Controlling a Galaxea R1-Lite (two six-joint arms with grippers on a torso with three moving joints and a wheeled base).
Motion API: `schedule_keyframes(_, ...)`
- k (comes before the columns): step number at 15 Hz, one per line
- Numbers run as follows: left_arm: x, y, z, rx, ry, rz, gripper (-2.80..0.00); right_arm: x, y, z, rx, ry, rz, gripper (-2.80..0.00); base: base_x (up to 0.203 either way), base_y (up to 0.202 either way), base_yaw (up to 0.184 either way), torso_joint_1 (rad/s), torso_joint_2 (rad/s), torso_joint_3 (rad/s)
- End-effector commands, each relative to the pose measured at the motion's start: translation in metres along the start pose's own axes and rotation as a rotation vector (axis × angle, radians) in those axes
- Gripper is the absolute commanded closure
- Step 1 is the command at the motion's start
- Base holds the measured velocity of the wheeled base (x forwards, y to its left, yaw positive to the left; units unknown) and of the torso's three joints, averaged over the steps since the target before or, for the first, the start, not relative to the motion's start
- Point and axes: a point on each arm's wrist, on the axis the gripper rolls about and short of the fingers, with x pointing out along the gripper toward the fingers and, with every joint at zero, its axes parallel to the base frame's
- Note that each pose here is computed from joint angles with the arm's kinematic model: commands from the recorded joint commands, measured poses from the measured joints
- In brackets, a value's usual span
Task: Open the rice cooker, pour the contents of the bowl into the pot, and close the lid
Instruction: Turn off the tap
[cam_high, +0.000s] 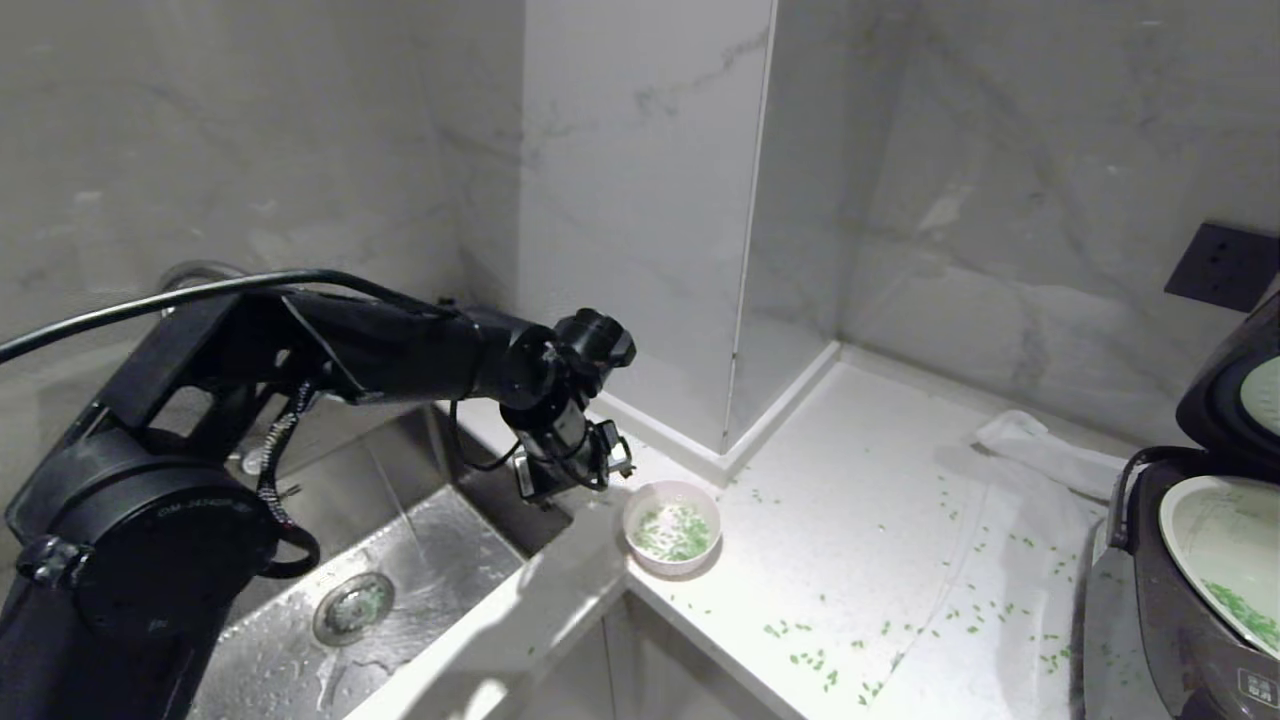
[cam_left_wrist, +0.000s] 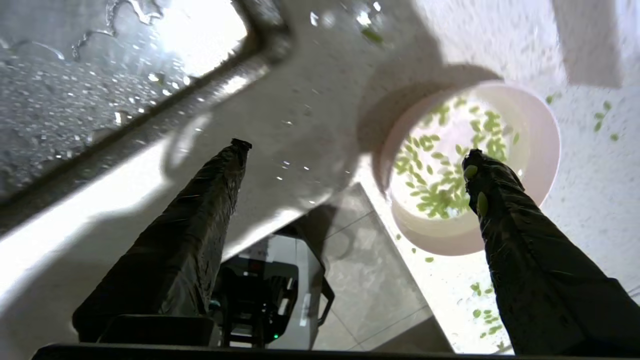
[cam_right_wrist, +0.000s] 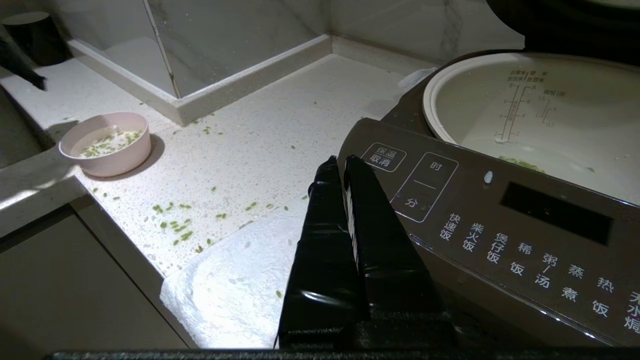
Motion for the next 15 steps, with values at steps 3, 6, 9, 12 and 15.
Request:
schedule_keyframes(3,-0.04,0.051,0.025,-0.09,-0.038,0.038,-2.8,0.0,0.0,0.0,-0.001,0.003,-0.001,0.0,0.0,0.0,0.0,0.0,0.0,0.0)
schedule_keyframes(6,-0.058,0.099,0.035,-0.145,-0.069,0.068,-2.8,0.0,0.0,0.0,0.001,0.003,0.0,0.0,0.0,0.0,0.0,0.0,0.0,0.0)
schedule_keyframes(9,-0.066,0.147,0.042,-0.204,-0.1,0.091,-2.8,0.0,0.0,0.0,0.0,0.003,0.001,0.0,0.0,0.0,0.0,0.0,0.0,0.0)
schedule_keyframes(12,-0.073,0.181,0.041,-0.267,-0.108,0.11,-2.8,0.0,0.0,0.0,-0.001,0.003,0.001,0.0,0.0,0.0,0.0,0.0,0.0,0.0)
schedule_keyframes(15,-0.078,0.212,0.038,-0.29,-0.134,0.118,-2.8,0.0,0.0,0.0,-0.001,0.003,0.001,0.0,0.0,0.0,0.0,0.0,0.0,0.0)
